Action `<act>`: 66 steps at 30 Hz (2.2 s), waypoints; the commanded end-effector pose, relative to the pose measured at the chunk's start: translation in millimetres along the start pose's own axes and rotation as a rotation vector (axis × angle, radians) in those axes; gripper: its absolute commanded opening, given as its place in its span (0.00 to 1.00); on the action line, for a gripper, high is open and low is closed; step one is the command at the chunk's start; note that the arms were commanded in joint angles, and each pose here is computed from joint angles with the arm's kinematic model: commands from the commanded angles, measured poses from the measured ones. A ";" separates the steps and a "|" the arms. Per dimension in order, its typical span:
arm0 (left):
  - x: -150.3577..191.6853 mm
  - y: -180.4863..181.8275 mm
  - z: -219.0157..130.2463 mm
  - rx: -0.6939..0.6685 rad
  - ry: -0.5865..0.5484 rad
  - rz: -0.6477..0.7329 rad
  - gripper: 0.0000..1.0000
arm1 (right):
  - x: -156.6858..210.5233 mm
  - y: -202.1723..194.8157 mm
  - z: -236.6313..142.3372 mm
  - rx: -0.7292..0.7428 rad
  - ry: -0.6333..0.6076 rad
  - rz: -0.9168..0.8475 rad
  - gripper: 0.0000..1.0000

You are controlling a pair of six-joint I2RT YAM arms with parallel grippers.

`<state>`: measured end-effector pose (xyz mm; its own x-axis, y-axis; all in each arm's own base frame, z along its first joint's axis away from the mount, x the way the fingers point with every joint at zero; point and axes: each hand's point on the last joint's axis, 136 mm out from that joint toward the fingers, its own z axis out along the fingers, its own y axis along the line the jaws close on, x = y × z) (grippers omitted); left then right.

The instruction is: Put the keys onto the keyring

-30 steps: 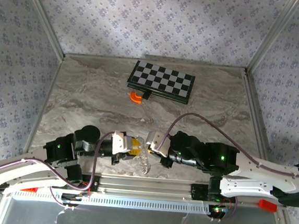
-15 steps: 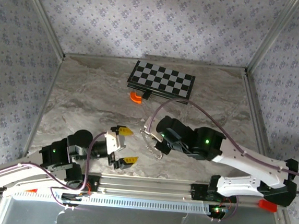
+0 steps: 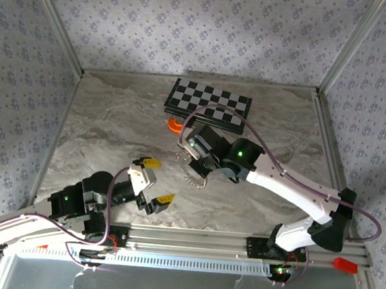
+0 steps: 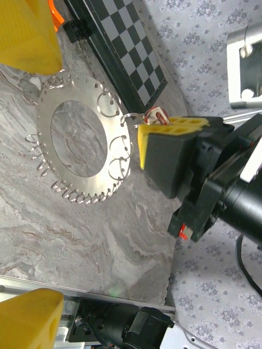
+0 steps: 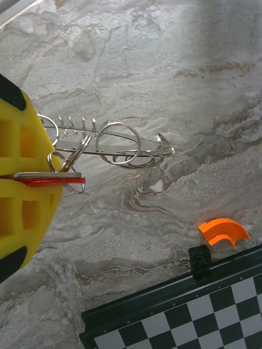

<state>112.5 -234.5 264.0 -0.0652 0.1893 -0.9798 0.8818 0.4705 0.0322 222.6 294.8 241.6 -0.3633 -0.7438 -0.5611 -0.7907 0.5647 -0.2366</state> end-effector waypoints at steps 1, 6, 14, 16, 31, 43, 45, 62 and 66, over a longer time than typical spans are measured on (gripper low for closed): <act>1.9 6.9 -3.9 -0.039 -0.007 -0.027 0.99 | -17.2 -6.0 1.4 -0.036 -0.029 0.041 0.00; 5.0 11.7 -6.7 -0.064 -0.010 -0.032 1.00 | -28.2 -7.9 16.4 -0.056 -0.020 0.046 0.00; 7.4 15.4 -9.7 -0.084 -0.003 -0.034 1.00 | -36.3 -10.4 44.7 -0.086 0.001 0.104 0.00; 7.1 17.5 -12.2 -0.094 -0.008 -0.034 0.99 | -38.8 -8.7 52.2 -0.095 0.001 0.116 0.00; 10.7 31.1 -20.1 -0.169 -0.025 -0.027 0.99 | -67.6 1.9 98.8 -0.156 0.006 0.176 0.00; 3.9 40.1 -34.4 -0.211 -0.080 -0.035 0.99 | -73.3 19.6 130.0 -0.215 0.017 0.198 0.00; 3.2 42.1 -35.9 -0.222 -0.083 -0.035 1.00 | -70.6 22.1 129.9 -0.220 0.023 0.200 0.00; 1.2 46.9 -42.2 -0.246 -0.102 -0.035 0.99 | -26.6 38.6 124.1 -0.219 0.084 0.230 0.00; 2.5 45.7 -43.5 -0.238 -0.104 -0.043 1.00 | -12.3 38.9 123.9 -0.205 0.108 0.238 0.00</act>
<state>132.5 -179.6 268.0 -0.0452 0.0940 -0.9945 0.7508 0.6599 0.0283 260.8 374.2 130.9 -0.5804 -0.6661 -0.4685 -0.7719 0.6333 0.0559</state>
